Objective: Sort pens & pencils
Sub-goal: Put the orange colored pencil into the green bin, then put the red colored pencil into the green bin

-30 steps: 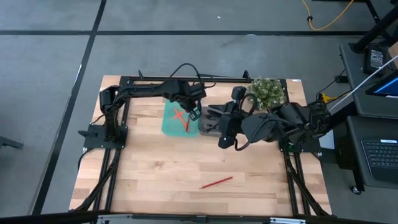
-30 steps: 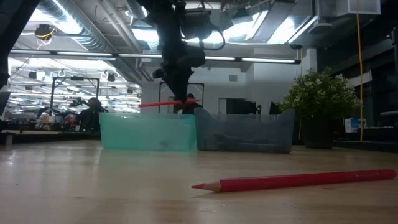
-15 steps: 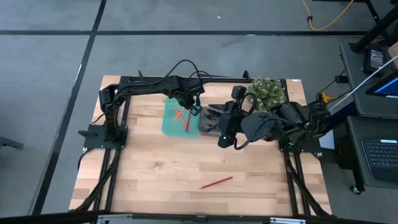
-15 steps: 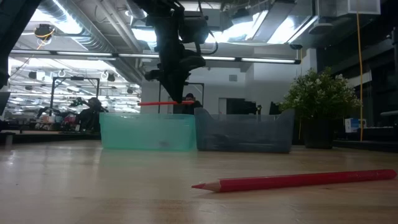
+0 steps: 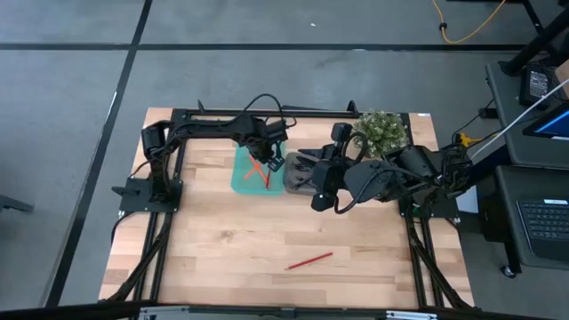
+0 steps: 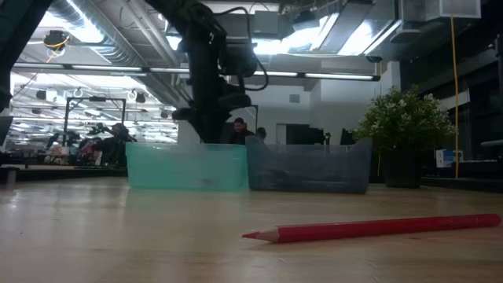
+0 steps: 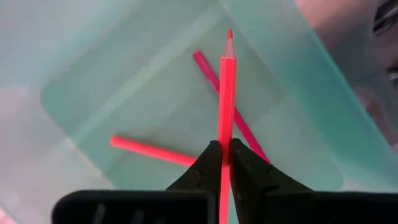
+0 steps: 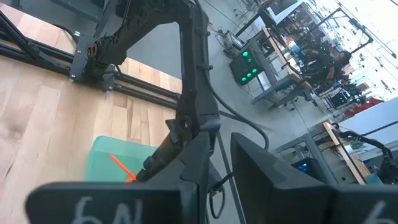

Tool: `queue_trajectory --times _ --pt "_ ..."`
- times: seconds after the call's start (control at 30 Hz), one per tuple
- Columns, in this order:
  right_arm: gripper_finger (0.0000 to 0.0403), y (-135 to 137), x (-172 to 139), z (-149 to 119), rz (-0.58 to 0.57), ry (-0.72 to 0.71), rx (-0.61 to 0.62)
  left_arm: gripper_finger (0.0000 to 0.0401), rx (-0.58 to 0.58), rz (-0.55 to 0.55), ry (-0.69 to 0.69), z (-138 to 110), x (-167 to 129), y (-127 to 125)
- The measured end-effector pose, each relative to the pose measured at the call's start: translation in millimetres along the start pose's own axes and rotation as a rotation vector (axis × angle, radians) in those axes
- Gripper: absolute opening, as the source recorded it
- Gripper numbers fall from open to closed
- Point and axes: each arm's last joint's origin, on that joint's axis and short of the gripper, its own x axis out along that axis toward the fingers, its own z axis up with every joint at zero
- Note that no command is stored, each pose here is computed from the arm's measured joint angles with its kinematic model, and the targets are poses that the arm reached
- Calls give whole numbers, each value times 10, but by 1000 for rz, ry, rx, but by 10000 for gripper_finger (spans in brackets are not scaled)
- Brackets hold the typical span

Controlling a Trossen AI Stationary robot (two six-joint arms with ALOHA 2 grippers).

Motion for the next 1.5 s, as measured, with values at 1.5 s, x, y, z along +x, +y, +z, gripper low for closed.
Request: queue_trajectory --times 1.5 --pt "69 -142 -22 254 -134 -176 59 90 756 -190 82 -1546 -138 -2353"
